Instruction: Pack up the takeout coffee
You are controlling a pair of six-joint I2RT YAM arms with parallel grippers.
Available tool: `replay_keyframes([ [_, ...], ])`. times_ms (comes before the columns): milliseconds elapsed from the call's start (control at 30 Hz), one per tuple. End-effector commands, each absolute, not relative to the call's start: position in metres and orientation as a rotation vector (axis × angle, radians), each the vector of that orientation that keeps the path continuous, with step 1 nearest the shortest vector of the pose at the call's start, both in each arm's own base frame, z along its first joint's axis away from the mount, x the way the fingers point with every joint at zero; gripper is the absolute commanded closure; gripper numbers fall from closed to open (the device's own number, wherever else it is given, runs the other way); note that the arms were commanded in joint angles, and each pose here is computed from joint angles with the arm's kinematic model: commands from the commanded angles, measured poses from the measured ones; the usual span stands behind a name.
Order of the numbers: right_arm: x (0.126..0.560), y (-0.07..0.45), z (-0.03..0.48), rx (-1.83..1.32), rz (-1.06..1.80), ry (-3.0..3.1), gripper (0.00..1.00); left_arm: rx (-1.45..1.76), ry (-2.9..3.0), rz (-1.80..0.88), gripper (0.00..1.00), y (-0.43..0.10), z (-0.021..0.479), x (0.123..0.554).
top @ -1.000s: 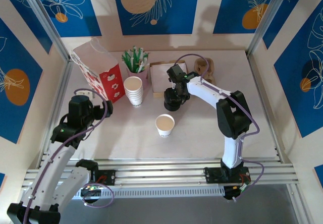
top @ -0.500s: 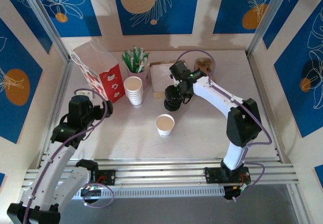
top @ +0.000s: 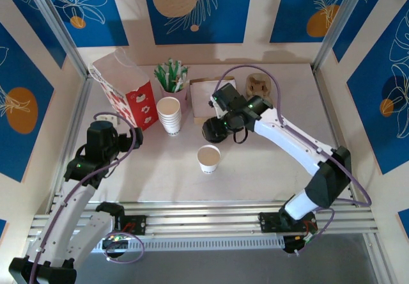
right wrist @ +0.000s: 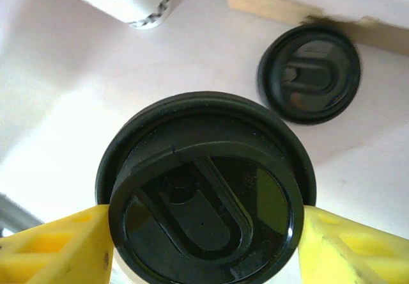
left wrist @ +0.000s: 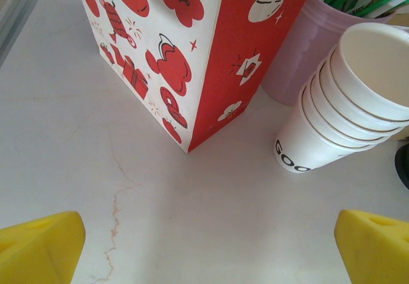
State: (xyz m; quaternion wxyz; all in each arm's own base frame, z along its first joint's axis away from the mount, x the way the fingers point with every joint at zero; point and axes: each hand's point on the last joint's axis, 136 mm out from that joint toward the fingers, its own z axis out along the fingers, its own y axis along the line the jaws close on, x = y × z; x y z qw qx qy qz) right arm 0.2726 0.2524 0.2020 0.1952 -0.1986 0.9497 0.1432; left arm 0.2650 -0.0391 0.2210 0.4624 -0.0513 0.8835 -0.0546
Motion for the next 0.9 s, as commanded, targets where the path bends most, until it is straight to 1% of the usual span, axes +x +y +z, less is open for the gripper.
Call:
replay_keyframes([
  [0,0.24,0.255,0.199,-0.655,0.437,2.716,0.32,-0.089,2.158,-0.142,0.0,-0.043,0.232,0.263],
  [133,0.216,0.261,0.184,-0.751,0.408,2.768,0.33,-0.088,2.159,-0.141,0.0,-0.043,0.231,0.262],
  [267,0.206,0.263,0.166,-0.8,0.343,2.804,0.32,-0.086,2.156,-0.144,0.0,-0.043,0.232,0.262],
  [400,0.206,0.265,0.155,-0.842,0.251,2.825,0.32,-0.085,2.158,-0.149,0.0,-0.044,0.232,0.262],
  [667,0.215,0.266,0.149,-0.881,0.099,2.823,0.33,-0.082,2.158,-0.151,0.0,-0.044,0.232,0.262],
  [867,0.216,0.272,0.151,-0.9,0.105,2.82,0.32,-0.081,2.16,-0.151,0.0,-0.045,0.231,0.263],
])
